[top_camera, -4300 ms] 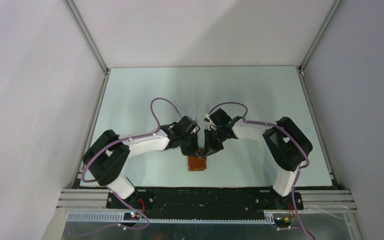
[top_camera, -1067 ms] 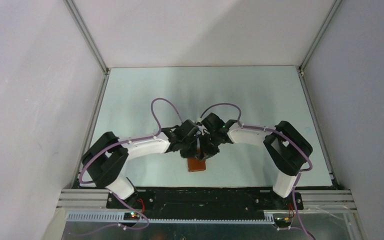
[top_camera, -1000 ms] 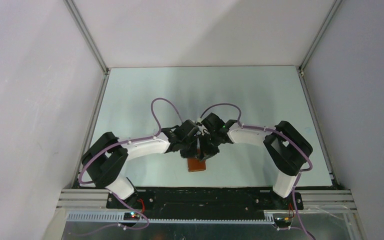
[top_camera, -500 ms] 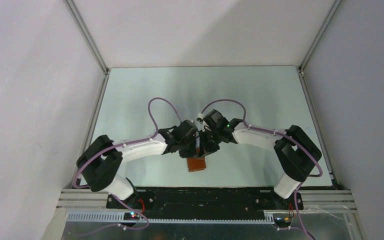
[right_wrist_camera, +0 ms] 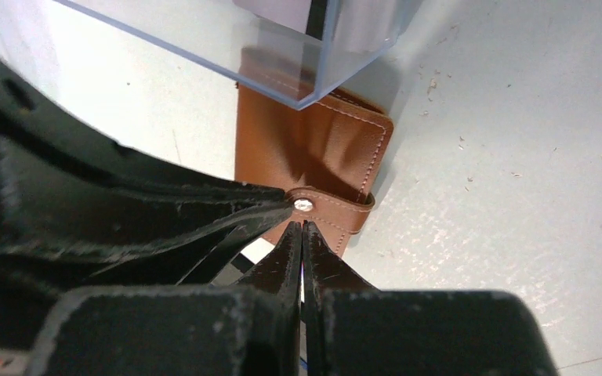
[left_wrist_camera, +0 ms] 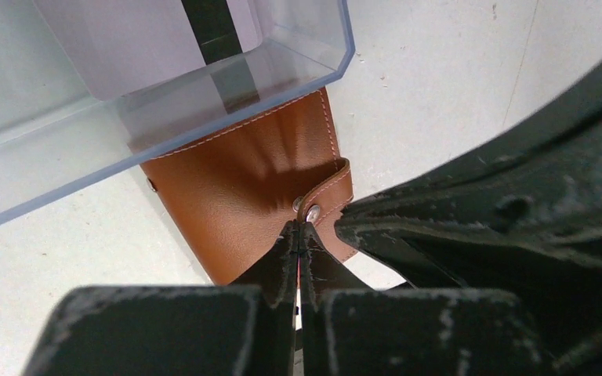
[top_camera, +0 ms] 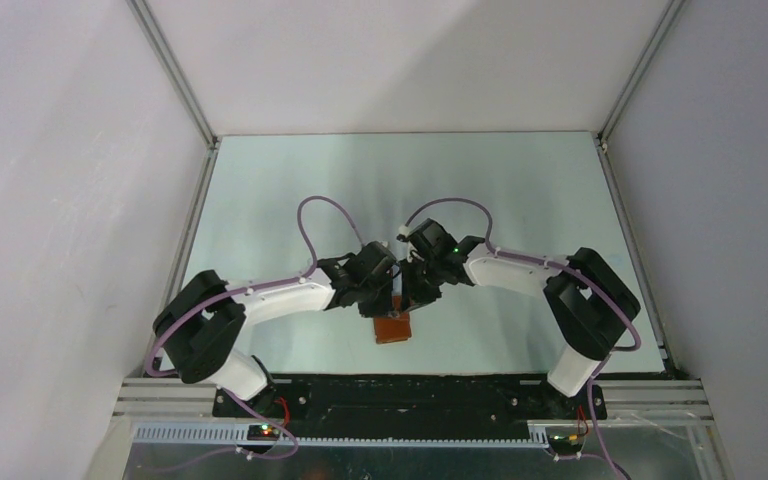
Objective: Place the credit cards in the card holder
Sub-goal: Close the card holder at the center of the board.
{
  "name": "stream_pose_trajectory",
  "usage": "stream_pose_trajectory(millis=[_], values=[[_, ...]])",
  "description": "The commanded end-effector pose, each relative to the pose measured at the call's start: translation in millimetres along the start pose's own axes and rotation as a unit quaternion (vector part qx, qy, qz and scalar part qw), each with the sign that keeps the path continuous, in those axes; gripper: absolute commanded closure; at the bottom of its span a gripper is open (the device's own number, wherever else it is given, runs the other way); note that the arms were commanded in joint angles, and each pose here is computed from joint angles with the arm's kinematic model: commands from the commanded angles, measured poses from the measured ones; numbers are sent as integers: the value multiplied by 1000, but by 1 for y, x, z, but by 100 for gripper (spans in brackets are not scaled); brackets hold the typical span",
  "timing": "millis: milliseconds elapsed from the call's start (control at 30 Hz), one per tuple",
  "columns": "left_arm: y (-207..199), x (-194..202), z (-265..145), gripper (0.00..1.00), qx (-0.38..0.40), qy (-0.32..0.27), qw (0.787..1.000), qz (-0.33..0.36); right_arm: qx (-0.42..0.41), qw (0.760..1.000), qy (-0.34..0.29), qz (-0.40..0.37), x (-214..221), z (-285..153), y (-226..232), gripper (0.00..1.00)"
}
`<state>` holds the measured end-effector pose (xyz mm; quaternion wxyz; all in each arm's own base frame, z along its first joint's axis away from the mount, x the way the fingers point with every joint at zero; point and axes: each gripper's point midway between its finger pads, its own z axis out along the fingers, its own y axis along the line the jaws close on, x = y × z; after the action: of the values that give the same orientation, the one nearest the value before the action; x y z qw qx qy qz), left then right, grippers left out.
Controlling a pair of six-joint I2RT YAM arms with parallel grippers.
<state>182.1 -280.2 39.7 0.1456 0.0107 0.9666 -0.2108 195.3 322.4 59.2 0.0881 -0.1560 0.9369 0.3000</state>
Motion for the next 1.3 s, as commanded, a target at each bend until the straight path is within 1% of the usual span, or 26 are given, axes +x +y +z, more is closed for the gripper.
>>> stream_pose_trajectory(millis=[0, 500, 967, 1167, 1267], values=[[-4, -2, -3, 100, 3, -12, 1000, 6, 5, 1000, 4, 3, 0, 9, -3, 100], [-5, -3, -7, 100, 1, -19, 1000, 8, 4, 1000, 8, 5, 3, 20, -1, 100], [6, 3, 2, 100, -22, -7, 1000, 5, 29, 999, 25, 10, 14, 42, -13, 100], [3, 1, 3, 100, -21, -7, 1000, 8, 33, 999, 26, 7, 15, 41, -15, 100], [-4, -5, -2, 100, -11, -16, 1000, 12, 27, 1000, 13, -1, 9, 33, -9, 100]])
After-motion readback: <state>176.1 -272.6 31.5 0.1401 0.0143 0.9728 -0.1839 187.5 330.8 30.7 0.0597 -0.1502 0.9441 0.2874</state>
